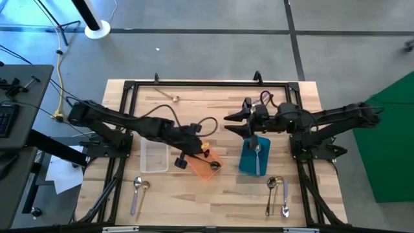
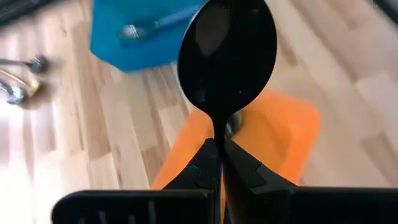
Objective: Sort silverware by color (type)
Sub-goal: Put the bottom left black spoon into the orange bin, then put the bottom black spoon into the orange bin
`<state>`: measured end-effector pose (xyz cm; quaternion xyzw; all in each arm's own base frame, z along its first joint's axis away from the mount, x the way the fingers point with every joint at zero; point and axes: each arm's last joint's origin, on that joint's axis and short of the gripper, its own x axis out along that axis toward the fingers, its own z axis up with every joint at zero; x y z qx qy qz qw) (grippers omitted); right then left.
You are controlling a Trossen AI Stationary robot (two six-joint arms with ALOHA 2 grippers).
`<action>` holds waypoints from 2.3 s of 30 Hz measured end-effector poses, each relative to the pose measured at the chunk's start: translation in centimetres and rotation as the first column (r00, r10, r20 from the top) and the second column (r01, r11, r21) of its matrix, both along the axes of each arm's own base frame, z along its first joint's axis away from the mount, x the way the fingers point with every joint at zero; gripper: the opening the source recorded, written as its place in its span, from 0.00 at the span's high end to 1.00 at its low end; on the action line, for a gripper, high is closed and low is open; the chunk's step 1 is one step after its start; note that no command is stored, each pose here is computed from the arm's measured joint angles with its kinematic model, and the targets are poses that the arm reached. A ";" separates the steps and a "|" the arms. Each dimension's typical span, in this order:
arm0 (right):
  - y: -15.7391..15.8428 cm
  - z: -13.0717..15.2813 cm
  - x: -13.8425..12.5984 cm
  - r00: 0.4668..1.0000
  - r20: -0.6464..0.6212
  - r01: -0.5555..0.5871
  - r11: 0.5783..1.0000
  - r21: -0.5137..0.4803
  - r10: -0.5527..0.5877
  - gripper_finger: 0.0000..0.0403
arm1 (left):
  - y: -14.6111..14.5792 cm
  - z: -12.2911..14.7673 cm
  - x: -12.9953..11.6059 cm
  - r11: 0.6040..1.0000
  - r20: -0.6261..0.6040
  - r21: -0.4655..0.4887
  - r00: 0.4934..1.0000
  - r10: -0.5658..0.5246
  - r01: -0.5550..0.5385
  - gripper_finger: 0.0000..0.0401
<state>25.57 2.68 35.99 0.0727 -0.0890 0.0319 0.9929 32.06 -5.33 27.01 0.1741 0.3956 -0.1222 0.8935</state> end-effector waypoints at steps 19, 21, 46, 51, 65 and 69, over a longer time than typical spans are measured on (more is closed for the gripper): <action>-0.1 -0.5 -0.6 0.995 -0.100 -0.006 1.000 0.016 0.008 0.66 | -0.9 -4.6 5.4 0.991 -0.365 0.016 0.924 -0.115 0.130 1.00; -0.1 -0.5 -0.6 0.995 -0.102 -0.006 1.000 0.015 0.008 0.66 | -0.8 -5.7 5.5 0.993 -0.417 -0.006 0.902 -0.110 0.118 1.00; -0.1 -0.7 -0.6 0.992 -0.125 -0.005 1.000 0.015 0.007 0.66 | -0.3 -12.5 7.3 0.998 -0.553 0.003 0.832 -0.052 0.064 1.00; -0.1 -0.7 -0.6 0.992 -0.125 -0.005 1.000 0.013 0.007 0.66 | -0.3 -12.4 7.4 0.998 -0.538 0.006 0.842 -0.045 0.057 0.97; -0.1 -0.8 -0.6 0.992 -0.127 -0.005 1.000 0.013 0.007 0.66 | -0.4 -12.4 7.4 0.999 -0.541 -0.029 0.840 -0.040 0.028 0.83; -0.1 -0.8 -0.6 0.992 -0.129 -0.005 1.000 0.012 0.006 0.66 | -0.3 -12.4 7.5 0.997 -0.548 -0.078 0.835 -0.039 -0.005 0.76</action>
